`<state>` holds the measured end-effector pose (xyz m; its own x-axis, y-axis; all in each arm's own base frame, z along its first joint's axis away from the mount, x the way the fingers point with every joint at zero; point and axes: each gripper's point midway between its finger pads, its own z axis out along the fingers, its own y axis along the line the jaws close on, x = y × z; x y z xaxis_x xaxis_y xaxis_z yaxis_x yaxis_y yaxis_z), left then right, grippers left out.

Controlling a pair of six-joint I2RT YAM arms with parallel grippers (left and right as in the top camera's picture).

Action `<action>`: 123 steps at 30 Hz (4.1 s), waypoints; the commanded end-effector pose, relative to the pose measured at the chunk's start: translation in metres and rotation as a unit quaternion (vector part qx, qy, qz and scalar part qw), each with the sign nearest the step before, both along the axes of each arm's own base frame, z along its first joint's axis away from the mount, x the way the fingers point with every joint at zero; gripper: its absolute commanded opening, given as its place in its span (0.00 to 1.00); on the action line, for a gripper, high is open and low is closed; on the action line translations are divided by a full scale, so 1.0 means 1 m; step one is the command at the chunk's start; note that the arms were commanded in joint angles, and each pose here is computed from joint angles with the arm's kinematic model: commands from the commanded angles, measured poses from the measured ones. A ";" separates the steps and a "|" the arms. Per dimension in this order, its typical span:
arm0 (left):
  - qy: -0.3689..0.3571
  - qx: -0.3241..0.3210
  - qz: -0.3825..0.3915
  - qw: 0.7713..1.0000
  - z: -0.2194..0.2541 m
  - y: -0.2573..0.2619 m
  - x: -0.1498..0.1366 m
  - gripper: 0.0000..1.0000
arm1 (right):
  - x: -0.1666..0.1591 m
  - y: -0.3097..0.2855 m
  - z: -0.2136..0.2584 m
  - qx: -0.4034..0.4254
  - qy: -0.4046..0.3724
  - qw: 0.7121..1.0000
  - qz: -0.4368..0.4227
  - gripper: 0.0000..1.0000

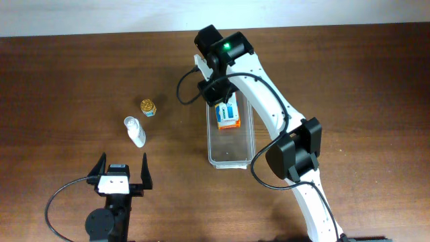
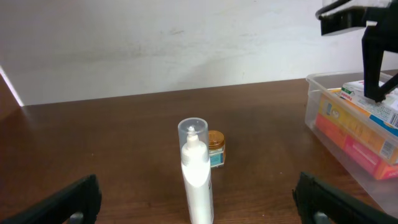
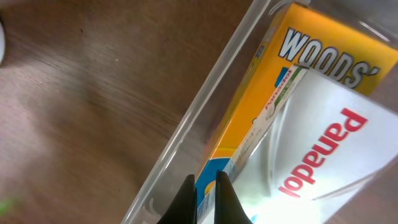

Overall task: Pack container
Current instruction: 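Lower the Panadol box into the container beside the yellow box, then open the right gripper and raise the right arm away from the container, then move the left gripper over the white pump bottle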

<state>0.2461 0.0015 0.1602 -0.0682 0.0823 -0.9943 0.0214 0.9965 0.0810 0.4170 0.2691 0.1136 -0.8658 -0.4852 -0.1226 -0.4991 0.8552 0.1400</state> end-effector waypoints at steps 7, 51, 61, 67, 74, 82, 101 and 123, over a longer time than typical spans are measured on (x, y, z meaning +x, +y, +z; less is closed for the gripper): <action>0.000 0.004 -0.005 1.000 -0.002 -0.001 0.000 0.99 | -0.001 0.002 -0.010 -0.006 0.004 1.000 0.005 0.04; 0.000 0.004 -0.005 1.000 -0.002 -0.001 0.000 0.99 | 0.033 -0.042 0.009 -0.125 -0.098 0.987 -0.032 0.27; 0.000 0.004 -0.005 1.000 -0.002 -0.001 0.000 1.00 | 0.049 -0.087 0.133 -0.079 -0.214 0.964 -0.136 0.64; 0.000 0.004 -0.005 1.000 -0.002 -0.001 0.000 0.99 | 0.060 -0.171 0.174 -0.050 -0.237 0.940 -0.239 0.89; 0.000 0.004 -0.005 1.000 -0.002 -0.001 0.000 0.99 | 0.069 -0.258 0.158 -0.012 -0.181 0.928 -0.326 0.99; 0.000 0.004 -0.005 1.000 -0.002 -0.001 0.000 0.99 | 0.061 -0.337 0.127 -0.034 -0.126 0.907 -0.401 0.98; -0.082 0.018 -0.088 0.993 0.039 -0.030 -0.004 0.99 | 0.046 -0.385 0.105 -0.048 -0.085 0.889 -0.447 0.98; 0.308 0.006 -0.125 0.943 0.134 -0.030 0.079 0.99 | 0.046 -0.386 0.105 -0.048 -0.085 0.889 -0.448 0.98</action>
